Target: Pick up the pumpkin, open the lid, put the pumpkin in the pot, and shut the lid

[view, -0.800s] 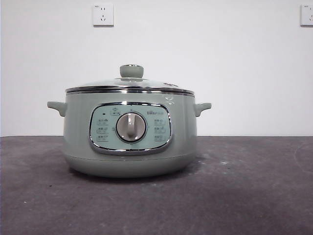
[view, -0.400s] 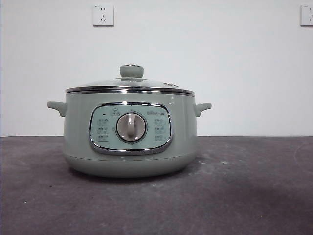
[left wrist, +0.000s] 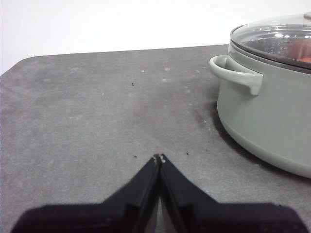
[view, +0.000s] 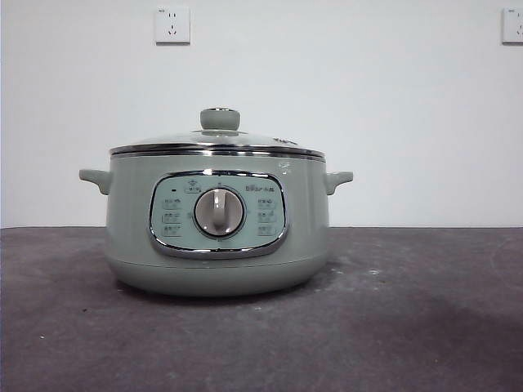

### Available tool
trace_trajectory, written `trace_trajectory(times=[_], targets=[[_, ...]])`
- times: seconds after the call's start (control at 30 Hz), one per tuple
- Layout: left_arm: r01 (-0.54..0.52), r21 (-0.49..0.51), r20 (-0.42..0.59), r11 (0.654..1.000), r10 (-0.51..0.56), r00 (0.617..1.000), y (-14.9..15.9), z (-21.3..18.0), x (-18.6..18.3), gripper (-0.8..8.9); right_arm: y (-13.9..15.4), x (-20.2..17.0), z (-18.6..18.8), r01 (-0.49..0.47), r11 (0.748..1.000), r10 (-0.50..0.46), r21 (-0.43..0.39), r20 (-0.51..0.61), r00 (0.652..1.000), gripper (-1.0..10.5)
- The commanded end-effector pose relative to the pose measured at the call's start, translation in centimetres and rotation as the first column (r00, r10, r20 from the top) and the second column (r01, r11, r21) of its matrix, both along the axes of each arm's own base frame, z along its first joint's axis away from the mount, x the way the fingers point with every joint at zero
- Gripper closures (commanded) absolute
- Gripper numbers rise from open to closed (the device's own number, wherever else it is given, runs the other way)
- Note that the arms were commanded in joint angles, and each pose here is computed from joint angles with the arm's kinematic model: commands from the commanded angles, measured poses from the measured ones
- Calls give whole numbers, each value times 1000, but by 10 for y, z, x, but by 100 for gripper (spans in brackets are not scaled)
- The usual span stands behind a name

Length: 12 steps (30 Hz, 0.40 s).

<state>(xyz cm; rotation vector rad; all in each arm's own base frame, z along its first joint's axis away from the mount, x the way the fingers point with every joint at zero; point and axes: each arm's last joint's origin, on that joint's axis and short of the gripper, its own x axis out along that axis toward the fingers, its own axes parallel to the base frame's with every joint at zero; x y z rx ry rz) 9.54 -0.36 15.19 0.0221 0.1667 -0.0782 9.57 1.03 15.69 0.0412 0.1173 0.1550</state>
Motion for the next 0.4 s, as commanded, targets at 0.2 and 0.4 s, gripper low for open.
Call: trace_trajectory(times=[0.2,0.4], targets=[[-6,-6,-14,1000,6,1000,0,-5,1,817,-1,0,-8,25,1000,-24,3,-62,998,946],[-6,-6,-14,1000,6,1000,0,-5,1,817,-1,0,-8,25,1000,-25,3,-60,998,946]])
